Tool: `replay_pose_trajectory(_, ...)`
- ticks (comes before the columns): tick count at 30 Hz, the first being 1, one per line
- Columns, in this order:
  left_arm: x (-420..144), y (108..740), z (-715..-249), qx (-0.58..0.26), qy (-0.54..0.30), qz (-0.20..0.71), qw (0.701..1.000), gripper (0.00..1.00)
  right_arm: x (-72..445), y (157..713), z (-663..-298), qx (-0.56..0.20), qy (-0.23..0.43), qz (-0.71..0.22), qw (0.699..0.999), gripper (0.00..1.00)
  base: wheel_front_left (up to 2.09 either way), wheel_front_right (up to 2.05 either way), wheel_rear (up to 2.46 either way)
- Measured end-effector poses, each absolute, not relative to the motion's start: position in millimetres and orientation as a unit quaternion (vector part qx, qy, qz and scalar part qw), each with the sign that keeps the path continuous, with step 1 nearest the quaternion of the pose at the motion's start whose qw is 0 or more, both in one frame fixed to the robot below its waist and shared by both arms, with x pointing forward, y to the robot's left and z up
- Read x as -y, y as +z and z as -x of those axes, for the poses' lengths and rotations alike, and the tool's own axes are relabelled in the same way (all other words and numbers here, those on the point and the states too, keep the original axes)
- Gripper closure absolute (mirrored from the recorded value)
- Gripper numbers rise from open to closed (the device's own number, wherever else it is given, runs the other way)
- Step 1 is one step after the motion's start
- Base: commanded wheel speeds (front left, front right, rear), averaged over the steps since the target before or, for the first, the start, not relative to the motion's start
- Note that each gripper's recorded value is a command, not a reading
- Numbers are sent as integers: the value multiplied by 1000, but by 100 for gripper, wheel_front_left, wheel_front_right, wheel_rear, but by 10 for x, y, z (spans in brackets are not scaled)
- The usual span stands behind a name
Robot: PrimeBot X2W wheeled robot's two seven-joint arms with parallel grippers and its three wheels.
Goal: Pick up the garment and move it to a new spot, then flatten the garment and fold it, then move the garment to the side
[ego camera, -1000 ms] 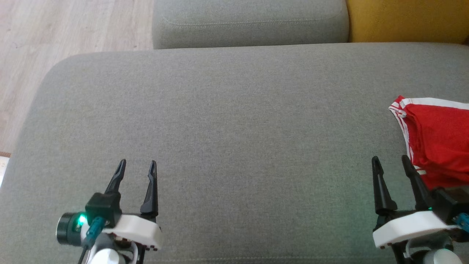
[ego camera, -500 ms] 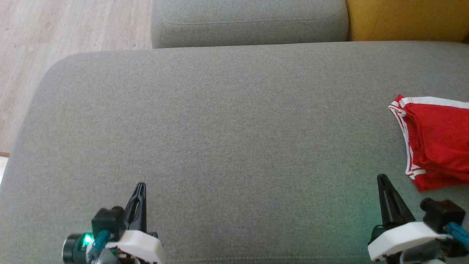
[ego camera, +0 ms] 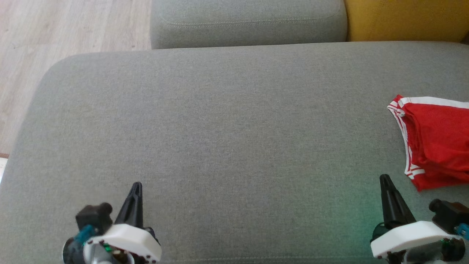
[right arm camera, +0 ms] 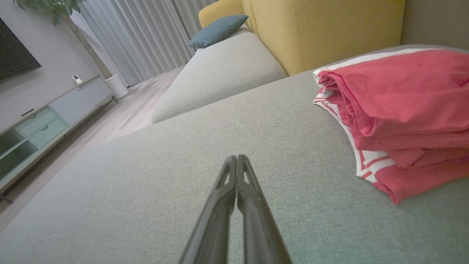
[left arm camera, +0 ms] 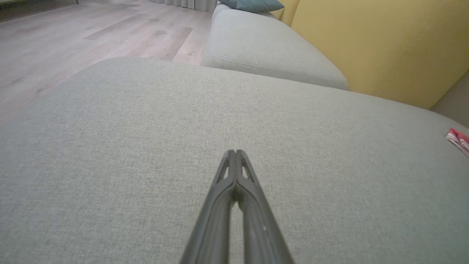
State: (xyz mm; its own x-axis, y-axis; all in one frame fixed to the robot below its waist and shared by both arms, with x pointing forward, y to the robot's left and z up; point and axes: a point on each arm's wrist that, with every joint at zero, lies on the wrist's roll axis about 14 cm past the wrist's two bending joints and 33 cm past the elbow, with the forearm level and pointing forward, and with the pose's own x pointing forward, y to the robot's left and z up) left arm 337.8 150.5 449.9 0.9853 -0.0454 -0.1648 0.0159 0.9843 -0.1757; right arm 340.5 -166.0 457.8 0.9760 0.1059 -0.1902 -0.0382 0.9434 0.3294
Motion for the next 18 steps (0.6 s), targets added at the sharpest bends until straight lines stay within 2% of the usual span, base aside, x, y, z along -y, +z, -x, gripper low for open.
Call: replay_pose_trajectory(18,-1605,4425,-3415,-113,8,195,974,100,1693,4601,-3451,-95,21,-267,959,100,0,0,0)
